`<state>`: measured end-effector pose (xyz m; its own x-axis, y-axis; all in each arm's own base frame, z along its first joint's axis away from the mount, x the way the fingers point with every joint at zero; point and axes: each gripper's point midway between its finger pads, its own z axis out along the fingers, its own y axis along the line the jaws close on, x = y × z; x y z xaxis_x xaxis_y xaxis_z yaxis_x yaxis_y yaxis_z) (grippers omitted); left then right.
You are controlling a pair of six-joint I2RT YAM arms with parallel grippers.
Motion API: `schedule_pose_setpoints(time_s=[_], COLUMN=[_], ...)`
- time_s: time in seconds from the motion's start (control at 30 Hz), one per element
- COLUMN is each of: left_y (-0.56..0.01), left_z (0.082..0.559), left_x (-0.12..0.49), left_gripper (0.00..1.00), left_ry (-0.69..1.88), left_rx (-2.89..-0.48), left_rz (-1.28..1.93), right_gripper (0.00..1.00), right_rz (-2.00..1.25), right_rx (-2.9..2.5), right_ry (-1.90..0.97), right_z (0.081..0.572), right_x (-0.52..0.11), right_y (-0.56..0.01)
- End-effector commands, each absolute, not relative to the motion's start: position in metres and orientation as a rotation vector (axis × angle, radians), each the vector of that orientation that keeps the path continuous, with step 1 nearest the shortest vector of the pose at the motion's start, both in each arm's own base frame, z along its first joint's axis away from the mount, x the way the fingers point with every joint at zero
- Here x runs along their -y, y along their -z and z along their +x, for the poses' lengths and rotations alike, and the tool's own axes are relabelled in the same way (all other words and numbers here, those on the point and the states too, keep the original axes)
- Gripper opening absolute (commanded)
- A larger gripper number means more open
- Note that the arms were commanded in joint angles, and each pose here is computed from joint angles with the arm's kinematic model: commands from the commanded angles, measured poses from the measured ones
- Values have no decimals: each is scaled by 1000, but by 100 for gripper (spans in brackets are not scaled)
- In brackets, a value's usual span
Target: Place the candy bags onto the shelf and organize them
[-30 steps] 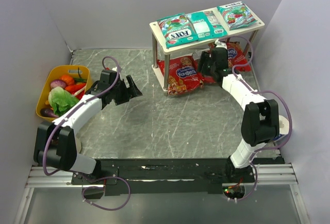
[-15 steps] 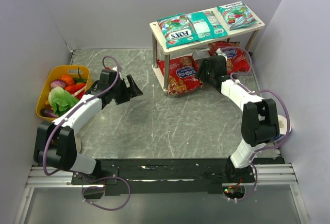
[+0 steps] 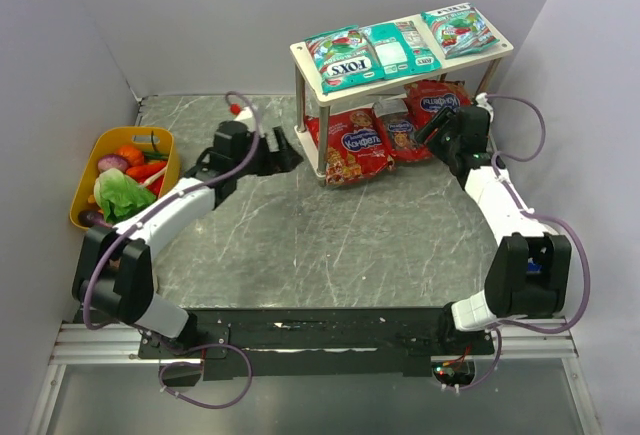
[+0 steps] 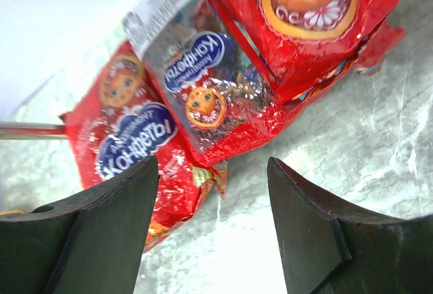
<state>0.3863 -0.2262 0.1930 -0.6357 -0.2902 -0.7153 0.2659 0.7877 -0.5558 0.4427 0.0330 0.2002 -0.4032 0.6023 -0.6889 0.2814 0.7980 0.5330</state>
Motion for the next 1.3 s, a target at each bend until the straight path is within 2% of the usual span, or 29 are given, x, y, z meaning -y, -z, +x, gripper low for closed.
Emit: schedule_pose_setpoints(time_s=[0.0,0.13,0.43,0.63,0.83,0.93,0.97,1.03,1.13,1.17,1.23,1.27], left_y=[-258,-273,-280,-285,-279,-279,-278,-275,-270,-271,-269,-271], left_z=[419,429,444,458,471,470,470,469,466,465,462,461], left_x=[255,272,310,318,299,299,298,298,296,295,292,290], left_gripper=[94,93,87,80,61,46,37,25,16,10,3,1], left_ry=[695,659,623,557,431,429,426,419,411,411,405,403], left_rx=[-1775,-1644,-1538,-1495,-1477,-1469,-1470,-1485,-1499,-1500,-1507,-1507], left_rz=[90,111,185,122,-44,-58,-62,-69,-74,-77,-74,-77], right_gripper=[72,72,72,72,71,71,71,71,71,70,70,70], right_rz=[666,694,701,706,721,740,746,773,804,810,827,837], right_rx=[-1992,-1980,-1976,-1988,-1973,-1958,-1957,-1943,-1925,-1919,-1913,-1907], right_ry=[-457,-449,-433,-431,-421,-413,-415,-408,-420,-420,-414,-404], right_z=[433,431,435,441,445,448,448,450,453,454,456,457], right_x=[-35,-18,0,4,13,21,22,30,36,38,42,46], right_y=[-217,-221,-225,-221,-224,-226,-225,-227,-227,-228,-228,-228])
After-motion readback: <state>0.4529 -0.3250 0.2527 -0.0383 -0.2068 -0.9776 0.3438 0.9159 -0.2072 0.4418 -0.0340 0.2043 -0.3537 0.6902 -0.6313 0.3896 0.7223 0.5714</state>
